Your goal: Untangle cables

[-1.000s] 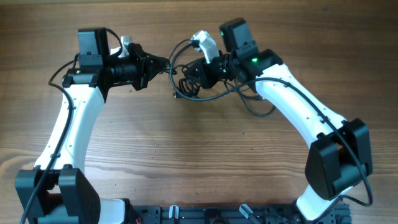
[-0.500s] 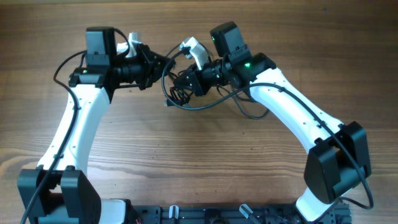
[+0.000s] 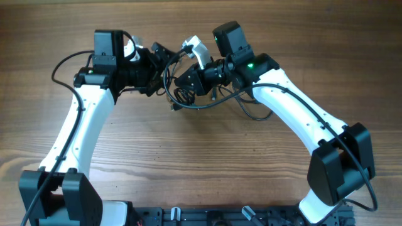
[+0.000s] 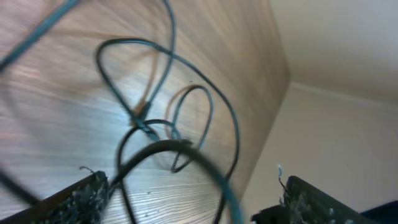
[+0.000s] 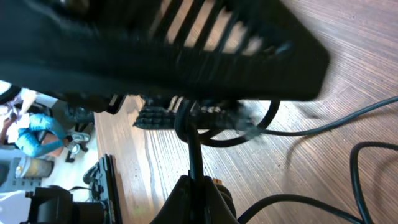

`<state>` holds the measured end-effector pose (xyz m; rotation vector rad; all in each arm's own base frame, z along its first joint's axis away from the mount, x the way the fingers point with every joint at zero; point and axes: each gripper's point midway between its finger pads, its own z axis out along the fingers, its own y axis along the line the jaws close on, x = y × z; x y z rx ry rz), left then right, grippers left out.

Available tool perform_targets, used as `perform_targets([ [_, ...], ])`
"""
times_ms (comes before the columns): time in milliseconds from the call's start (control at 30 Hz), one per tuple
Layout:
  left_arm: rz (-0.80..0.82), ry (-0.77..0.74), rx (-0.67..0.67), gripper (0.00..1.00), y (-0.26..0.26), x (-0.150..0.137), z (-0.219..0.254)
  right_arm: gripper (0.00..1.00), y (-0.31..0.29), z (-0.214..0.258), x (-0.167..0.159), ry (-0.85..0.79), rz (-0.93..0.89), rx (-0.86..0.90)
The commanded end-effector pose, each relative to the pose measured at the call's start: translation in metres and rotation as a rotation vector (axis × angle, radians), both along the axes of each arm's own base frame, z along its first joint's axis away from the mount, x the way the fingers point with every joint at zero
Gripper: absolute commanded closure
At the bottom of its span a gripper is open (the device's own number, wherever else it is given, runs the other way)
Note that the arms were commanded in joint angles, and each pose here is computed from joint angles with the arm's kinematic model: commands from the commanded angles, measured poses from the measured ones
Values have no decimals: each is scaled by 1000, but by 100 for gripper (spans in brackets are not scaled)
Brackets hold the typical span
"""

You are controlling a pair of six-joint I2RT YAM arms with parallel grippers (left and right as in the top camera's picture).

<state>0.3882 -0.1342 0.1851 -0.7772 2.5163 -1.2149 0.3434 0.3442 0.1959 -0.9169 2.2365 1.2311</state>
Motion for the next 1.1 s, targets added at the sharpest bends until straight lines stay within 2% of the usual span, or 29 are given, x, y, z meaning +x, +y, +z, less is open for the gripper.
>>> perform_targets([
  [0,-11,-52,69,15,21,-2,4,96,-4,19,2,13,-57,20],
  [267,1,-127,100,26,40,-10,27,96,-8,14,9,67,-143,-7],
  [467,-90,-121,96,32,7,-24,27,96,-11,10,15,91,-200,-26],
  [600,-121,-125,125,41,-8,-28,25,96,-11,10,15,92,-200,-27],
  [700,-69,-92,188,48,-4,-27,16,96,-11,10,15,91,-200,-26],
  [833,44,-36,259,62,6,-23,5,96,-11,10,15,91,-200,-27],
  [1067,182,10,325,59,13,-18,-3,96,-11,10,14,91,-198,-29],
])
